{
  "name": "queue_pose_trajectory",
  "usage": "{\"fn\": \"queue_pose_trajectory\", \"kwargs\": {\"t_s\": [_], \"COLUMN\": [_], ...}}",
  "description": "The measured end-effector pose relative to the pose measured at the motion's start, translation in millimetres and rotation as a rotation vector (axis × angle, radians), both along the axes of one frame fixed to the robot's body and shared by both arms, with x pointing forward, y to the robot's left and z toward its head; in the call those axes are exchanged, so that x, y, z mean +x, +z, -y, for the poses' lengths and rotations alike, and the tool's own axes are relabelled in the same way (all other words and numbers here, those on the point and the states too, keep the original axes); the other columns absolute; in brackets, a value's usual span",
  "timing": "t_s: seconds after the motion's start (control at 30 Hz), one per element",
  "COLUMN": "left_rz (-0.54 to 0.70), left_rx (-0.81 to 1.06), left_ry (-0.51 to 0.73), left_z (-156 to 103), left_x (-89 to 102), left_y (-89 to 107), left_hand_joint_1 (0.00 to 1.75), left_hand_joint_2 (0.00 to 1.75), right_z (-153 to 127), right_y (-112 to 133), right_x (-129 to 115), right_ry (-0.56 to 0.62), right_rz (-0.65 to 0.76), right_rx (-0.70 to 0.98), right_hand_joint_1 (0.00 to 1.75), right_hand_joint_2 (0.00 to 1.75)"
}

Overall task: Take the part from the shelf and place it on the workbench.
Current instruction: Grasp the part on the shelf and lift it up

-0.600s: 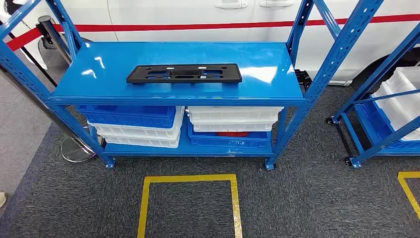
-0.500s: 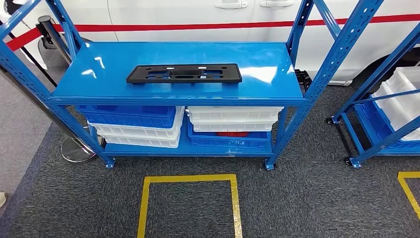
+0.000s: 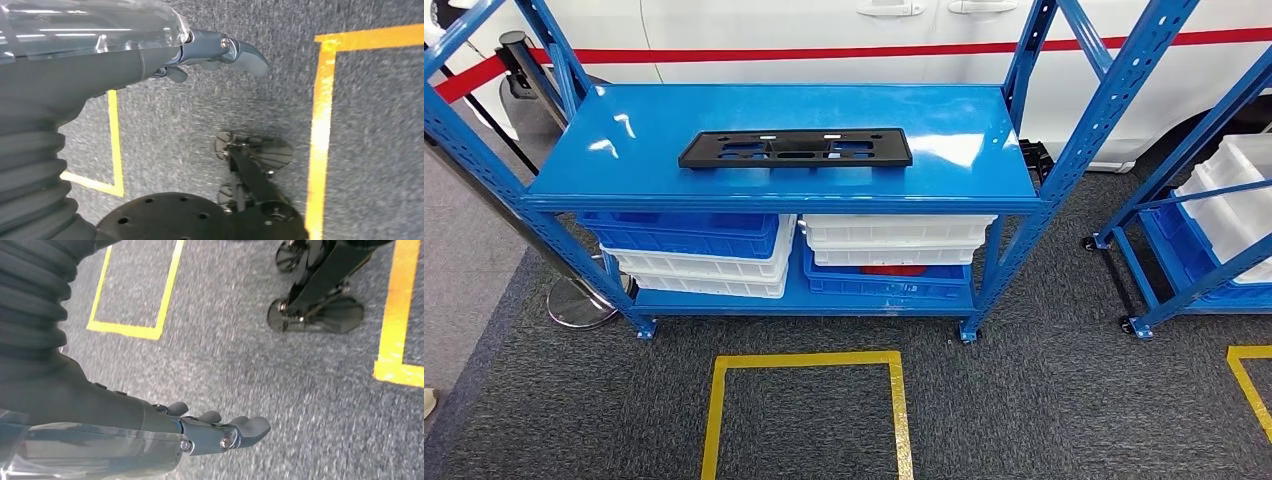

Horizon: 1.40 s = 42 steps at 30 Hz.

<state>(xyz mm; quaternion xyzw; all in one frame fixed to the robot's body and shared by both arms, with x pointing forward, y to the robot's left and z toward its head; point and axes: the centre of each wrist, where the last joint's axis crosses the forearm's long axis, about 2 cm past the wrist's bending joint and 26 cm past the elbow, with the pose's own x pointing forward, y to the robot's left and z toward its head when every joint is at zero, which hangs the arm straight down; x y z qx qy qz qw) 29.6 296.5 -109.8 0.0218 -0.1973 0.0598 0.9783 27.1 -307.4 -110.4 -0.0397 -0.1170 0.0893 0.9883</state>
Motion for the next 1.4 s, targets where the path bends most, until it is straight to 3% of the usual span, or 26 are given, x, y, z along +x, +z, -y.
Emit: {"fn": "queue_pose_trajectory", "kwargs": {"t_s": [0.1,0.13,0.23,0.37,0.4,0.5,0.53,0.63,0.87,1.13,1.4], "left_rz": [0.018,0.024,0.042,0.073,0.081,0.104,0.111,0.130,0.153,0.154,0.154], "left_rx": [0.010,0.013,0.022,0.029,0.030,0.031,0.032,0.033,0.036,0.036,0.033], "left_ry": [0.029,0.038,0.065,0.097,0.103,0.119,0.124,0.138,0.160,0.175,0.189], "left_z": [-1.1,-1.6,-2.7,-3.6,-3.6,-3.8,-3.8,-3.9,-4.6,-4.4,-2.3], "left_x": [3.2,4.2,6.8,10.8,11.8,15.1,16.1,19.1,22.0,21.6,22.5], "left_y": [-0.1,-0.2,-0.3,-0.3,-0.3,-0.2,-0.2,0.0,0.0,-0.2,-0.2], "left_hand_joint_1": [0.00,0.00,0.00,0.00,0.00,0.00,0.00,0.00,0.00,0.00,0.00], "left_hand_joint_2": [0.44,0.00,0.00,0.00,0.00,0.00,0.00,0.00,0.00,0.00,0.00], "right_z": [1.1,1.1,0.2,-5.7,-8.4,-18.6,-22.8,-37.3,-55.8,-44.7,-36.6], "right_y": [0.0,0.0,0.2,1.0,1.4,3.5,4.6,9.0,23.2,50.5,93.9], "right_x": [4.1,5.3,10.1,22.0,26.1,42.2,48.7,69.2,111.5,161.5,211.1], "right_ry": [0.029,0.037,0.060,0.089,0.095,0.118,0.128,0.153,0.158,0.155,0.212], "right_rz": [-0.004,-0.003,0.012,0.066,0.084,0.158,0.188,0.288,0.524,0.803,1.093], "right_rx": [-0.012,-0.014,-0.014,0.012,0.024,0.074,0.096,0.172,0.312,0.315,0.300], "right_hand_joint_1": [0.00,0.00,0.00,0.00,0.00,0.00,0.00,0.00,0.00,0.00,0.00], "right_hand_joint_2": [0.44,0.44,1.75,0.00,0.00,1.31,1.31,0.00,0.00,0.00,0.00]}}
